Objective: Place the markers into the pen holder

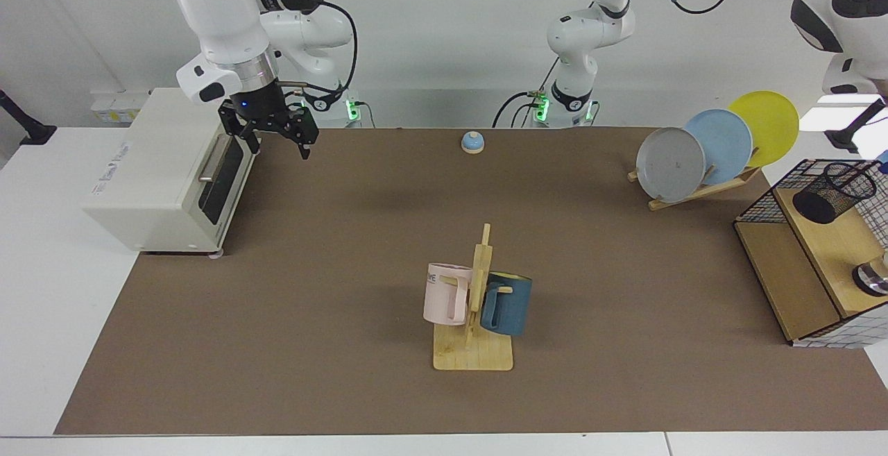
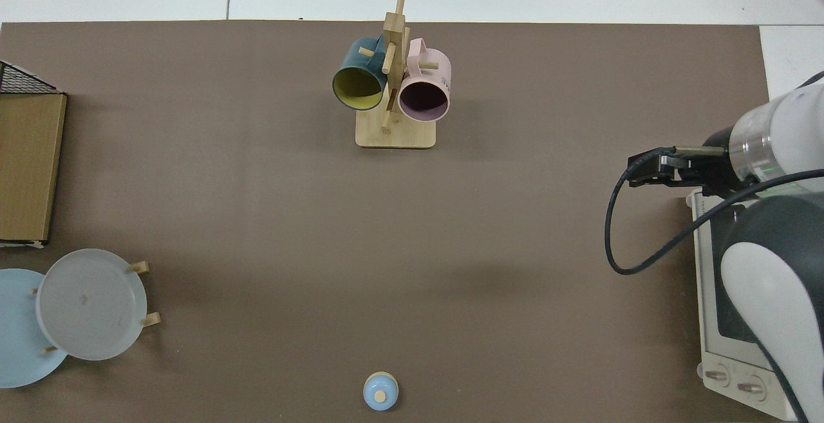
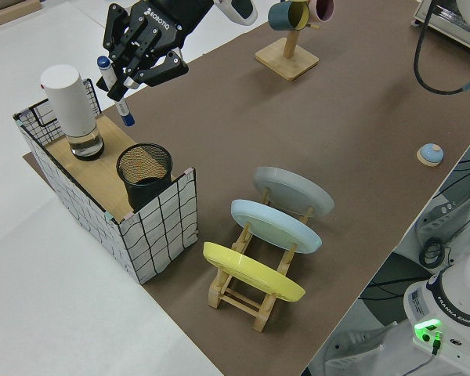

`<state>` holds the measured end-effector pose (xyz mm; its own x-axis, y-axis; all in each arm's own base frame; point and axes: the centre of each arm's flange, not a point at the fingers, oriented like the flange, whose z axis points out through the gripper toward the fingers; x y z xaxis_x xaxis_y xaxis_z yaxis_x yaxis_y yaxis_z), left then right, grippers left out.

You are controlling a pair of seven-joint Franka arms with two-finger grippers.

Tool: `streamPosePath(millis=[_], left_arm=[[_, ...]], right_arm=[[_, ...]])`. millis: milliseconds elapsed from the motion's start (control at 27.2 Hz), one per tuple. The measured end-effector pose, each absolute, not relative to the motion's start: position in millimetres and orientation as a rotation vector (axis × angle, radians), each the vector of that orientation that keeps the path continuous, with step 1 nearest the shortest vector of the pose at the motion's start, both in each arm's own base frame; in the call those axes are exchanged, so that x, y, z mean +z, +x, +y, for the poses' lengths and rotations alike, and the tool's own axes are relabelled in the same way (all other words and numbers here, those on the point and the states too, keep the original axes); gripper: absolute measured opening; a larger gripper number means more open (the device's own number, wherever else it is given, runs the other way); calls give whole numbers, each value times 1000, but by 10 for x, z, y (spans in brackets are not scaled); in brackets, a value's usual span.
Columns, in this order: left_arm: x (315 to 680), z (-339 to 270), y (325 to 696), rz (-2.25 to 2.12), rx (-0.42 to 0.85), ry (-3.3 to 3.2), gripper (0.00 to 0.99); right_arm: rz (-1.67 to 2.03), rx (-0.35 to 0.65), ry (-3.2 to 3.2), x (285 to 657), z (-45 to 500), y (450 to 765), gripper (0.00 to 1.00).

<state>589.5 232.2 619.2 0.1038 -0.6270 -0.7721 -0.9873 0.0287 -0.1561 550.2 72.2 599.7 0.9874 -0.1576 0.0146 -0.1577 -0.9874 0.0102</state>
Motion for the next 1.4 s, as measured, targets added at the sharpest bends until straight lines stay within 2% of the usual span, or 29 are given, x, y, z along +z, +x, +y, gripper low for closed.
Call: streamPosePath(millis=[1399], left_arm=[[5655, 2321, 5891, 1694, 703, -1687, 172]], right_arm=[[-249, 22, 3120, 5997, 722, 5502, 1000]])
